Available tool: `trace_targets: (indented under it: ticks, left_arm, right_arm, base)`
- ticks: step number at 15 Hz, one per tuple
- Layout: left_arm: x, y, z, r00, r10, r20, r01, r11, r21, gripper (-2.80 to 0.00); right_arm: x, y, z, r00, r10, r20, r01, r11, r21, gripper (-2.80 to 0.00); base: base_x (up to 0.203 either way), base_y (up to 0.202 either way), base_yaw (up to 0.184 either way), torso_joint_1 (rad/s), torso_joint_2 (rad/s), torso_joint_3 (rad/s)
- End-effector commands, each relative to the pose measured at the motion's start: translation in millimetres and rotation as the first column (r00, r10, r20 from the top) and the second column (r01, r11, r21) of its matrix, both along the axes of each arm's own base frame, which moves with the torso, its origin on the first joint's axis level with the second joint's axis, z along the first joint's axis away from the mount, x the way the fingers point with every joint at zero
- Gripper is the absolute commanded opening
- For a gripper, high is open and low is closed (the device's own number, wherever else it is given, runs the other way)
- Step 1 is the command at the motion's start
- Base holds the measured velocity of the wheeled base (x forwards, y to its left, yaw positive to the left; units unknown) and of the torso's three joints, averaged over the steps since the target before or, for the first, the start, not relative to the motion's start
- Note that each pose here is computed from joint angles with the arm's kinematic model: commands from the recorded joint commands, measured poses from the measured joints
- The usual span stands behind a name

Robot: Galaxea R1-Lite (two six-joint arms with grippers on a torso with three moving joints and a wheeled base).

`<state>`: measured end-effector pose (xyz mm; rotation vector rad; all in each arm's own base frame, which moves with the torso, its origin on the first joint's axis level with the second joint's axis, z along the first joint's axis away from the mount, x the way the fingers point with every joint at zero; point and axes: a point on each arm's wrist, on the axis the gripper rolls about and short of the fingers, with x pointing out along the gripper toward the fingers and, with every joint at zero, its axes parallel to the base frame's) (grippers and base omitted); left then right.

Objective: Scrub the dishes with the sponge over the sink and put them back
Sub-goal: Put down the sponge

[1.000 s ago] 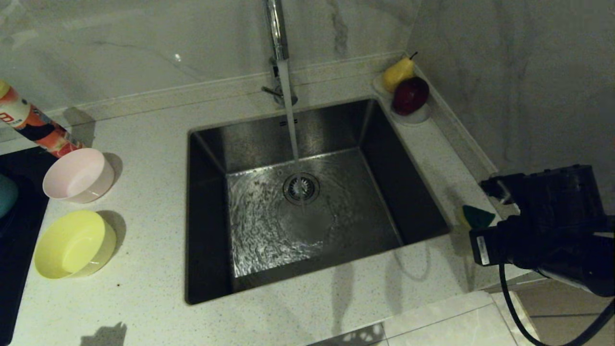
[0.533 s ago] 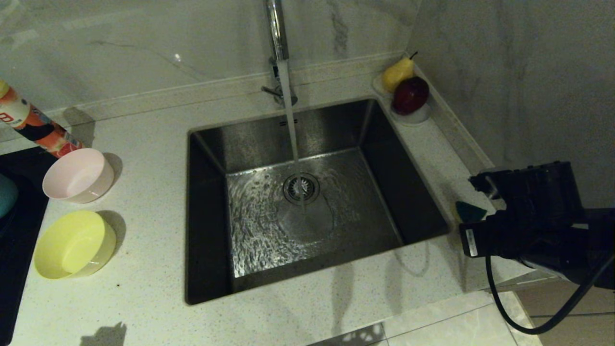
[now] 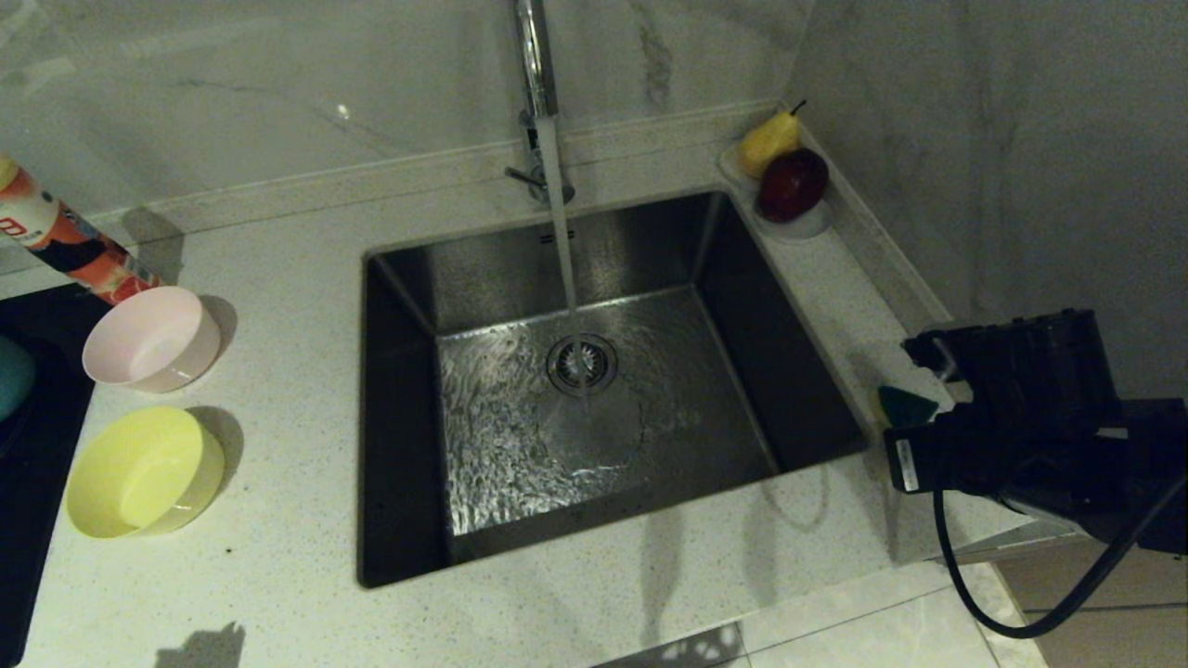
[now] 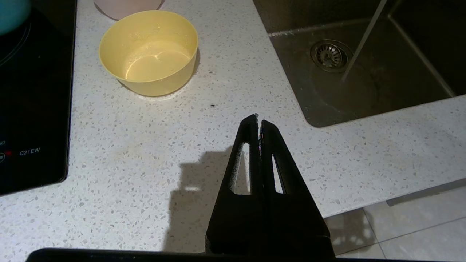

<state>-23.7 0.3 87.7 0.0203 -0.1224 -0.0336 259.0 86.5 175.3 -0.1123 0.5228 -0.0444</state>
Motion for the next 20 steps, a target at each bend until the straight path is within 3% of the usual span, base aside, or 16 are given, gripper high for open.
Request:
trace_targets:
  ticks: [1, 2, 11, 16, 17, 20]
  left_arm:
    - [3, 0, -11, 0.999, 0.0, -0.038, 0.0, 1.0, 0.001, -2.8]
    - [3, 0, -11, 0.999, 0.0, -0.038, 0.0, 1.0, 0.001, -2.8]
    - [3, 0, -11, 0.999, 0.0, -0.038, 0.0, 1.0, 0.001, -2.8]
    - [3, 0, -11, 0.999, 0.0, -0.038, 0.0, 1.0, 0.001, -2.8]
    - [3, 0, -11, 0.999, 0.0, -0.038, 0.0, 1.0, 0.001, -2.8]
    - [3, 0, -11, 0.999, 0.0, -0.038, 0.0, 1.0, 0.001, -2.8]
  right_arm:
    - [-2, 0, 2, 1.0, -0.002, 0.006, 0.002, 1.0, 0.003, -2.8]
    - [-2, 0, 1, 1.0, 0.001, 0.003, -0.001, 1.0, 0.005, 0.0]
    - [-9, -2, 6, 1.0, 0.001, 0.017, -0.001, 1.0, 0.012, 0.0]
    - [-27, -5, 33, 0.993, 0.014, 0.116, -0.019, 0.999, 0.047, 0.0]
    - [-33, -5, 39, 0.99, 0.023, 0.137, -0.03, 0.998, 0.049, -2.8]
    - [-60, -7, 63, 0.972, 0.077, 0.224, -0.089, 0.995, 0.042, -2.8]
  base:
    - [0.0, 0.0, 0.0, 0.0, 0.0, 0.0]
    - [0.0, 0.0, 0.0, 0.0, 0.0, 0.0]
    - [0.0, 0.0, 0.0, 0.0, 0.0, 0.0]
    - [0.0, 0.0, 0.0, 0.0, 0.0, 0.0]
    - [0.0, 0.0, 0.0, 0.0, 0.0, 0.0]
    - [0.0, 0.0, 0.0, 0.0, 0.0, 0.0]
